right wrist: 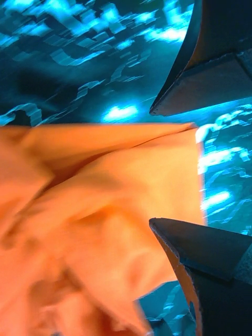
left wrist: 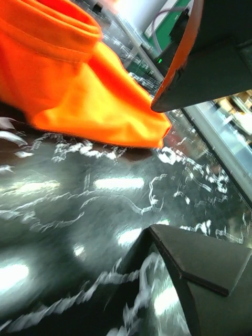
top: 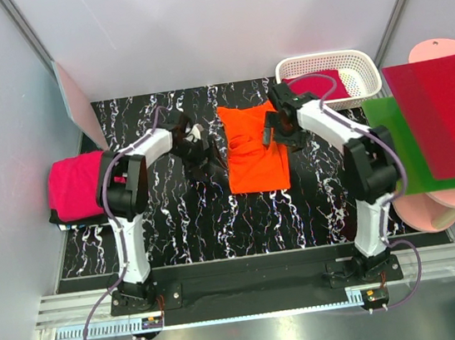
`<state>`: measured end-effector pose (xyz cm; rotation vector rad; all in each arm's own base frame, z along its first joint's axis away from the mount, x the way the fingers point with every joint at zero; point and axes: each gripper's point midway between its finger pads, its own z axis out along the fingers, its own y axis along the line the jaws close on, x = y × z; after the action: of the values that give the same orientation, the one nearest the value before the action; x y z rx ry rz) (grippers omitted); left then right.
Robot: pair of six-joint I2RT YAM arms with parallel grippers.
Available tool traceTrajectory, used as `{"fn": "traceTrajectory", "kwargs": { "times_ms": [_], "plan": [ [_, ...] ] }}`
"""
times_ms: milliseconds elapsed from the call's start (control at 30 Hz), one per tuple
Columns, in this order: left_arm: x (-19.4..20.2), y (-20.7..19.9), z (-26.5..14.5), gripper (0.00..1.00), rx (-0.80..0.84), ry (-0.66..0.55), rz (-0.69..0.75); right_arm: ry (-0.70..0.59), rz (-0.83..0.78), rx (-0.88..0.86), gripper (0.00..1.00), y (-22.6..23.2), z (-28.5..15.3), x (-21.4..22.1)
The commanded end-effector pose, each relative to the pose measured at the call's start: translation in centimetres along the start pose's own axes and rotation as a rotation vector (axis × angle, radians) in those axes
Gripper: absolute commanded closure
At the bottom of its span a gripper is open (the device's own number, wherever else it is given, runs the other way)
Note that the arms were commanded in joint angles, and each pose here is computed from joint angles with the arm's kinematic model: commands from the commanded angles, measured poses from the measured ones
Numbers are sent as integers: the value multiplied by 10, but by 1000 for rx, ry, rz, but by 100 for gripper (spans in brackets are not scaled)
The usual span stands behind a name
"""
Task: Fold and stack the t-shirts
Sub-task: Fold the folded rectangular tshirt in 1/3 of the way
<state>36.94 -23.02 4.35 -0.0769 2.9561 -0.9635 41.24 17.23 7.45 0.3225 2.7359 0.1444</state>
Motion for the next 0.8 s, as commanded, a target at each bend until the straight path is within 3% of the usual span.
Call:
{"fn": "traceTrajectory", "kwargs": {
  "times_ms": [0, 167, 300, 467, 500, 567, 600, 633, 767],
  "plan": [
    [25, -42, 2, 5, 135, 6, 40, -76, 75, -6, 16, -20, -57, 7],
    [57, -58, 24, 4, 169, 84, 32, -142, 108, -59, 16, -23, -83, 9],
    [74, -76, 43, 9, 200, 160, 32, -130, 89, -73, 16, -18, -79, 8],
    [89, -61, 74, 15, 143, 233, -48, -154, 104, -95, 17, -14, -88, 2],
    [90, -54, 79, 23, 121, 235, -56, -159, 106, -99, 16, -13, -90, 0],
    [92, -44, 83, 75, 82, 240, -70, -170, 103, -114, 17, -11, -95, -3],
    [92, -35, 86, 96, 41, 235, -78, -168, 102, -115, 17, -11, -95, -3],
    [91, -32, 86, 100, 24, 236, -71, -167, 94, -121, 17, -10, -96, -3],
    [108, -11, 72, 100, -93, 272, -76, -145, 76, -129, 17, -11, -95, 5]
  ]
}}
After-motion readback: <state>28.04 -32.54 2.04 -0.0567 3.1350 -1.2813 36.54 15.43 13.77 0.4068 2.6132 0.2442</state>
